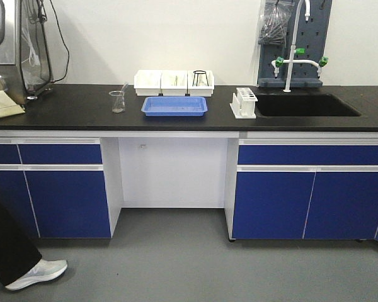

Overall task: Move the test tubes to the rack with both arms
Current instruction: 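Drive the base forward up to the lab bench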

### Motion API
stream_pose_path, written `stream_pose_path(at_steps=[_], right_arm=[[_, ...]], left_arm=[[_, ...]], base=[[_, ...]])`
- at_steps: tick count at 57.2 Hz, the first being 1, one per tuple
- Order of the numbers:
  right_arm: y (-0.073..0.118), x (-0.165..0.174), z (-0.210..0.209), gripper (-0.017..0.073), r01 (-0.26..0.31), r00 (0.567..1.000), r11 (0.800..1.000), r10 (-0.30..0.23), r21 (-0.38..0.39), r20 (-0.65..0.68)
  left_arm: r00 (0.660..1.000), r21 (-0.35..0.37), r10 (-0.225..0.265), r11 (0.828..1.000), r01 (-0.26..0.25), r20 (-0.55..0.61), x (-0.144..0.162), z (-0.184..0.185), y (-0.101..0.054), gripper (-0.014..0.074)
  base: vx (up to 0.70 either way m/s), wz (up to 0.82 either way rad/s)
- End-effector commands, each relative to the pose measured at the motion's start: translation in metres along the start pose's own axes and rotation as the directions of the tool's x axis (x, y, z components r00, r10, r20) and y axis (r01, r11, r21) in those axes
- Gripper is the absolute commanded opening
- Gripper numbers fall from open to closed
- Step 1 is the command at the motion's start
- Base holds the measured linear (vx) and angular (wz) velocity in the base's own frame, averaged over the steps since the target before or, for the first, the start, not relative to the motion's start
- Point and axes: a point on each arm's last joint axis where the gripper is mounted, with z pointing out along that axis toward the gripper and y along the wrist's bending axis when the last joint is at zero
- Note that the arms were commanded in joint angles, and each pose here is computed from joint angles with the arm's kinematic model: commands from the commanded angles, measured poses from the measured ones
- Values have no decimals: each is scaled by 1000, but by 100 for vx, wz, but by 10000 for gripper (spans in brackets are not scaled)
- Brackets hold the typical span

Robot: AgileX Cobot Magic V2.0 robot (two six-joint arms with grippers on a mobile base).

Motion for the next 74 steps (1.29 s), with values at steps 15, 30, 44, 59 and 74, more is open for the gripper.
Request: stream_pose_path(at_steps=[15,30,44,59,74], right_arm=[[-1,-3,0,-8,3,998,1000,-4,14,70],[-1,-3,0,-8,3,998,1000,-4,14,70],[-1,-3,0,-8,3,998,1000,-4,14,70],[-1,-3,0,-8,3,998,1000,-4,14,70],[-1,-3,0,-8,3,998,1000,-4,14,70]], left_arm=[[992,6,-10,1000,10,124,-18,-4,0,-4],[992,6,-10,1000,10,124,-18,-4,0,-4],[992,6,-10,1000,10,124,-18,-4,0,-4],[992,6,-10,1000,10,124,-18,-4,0,-4],[992,6,-10,1000,10,124,-18,-4,0,-4]], base=[[9,2],[16,4],[20,3],[21,3],[20,0]])
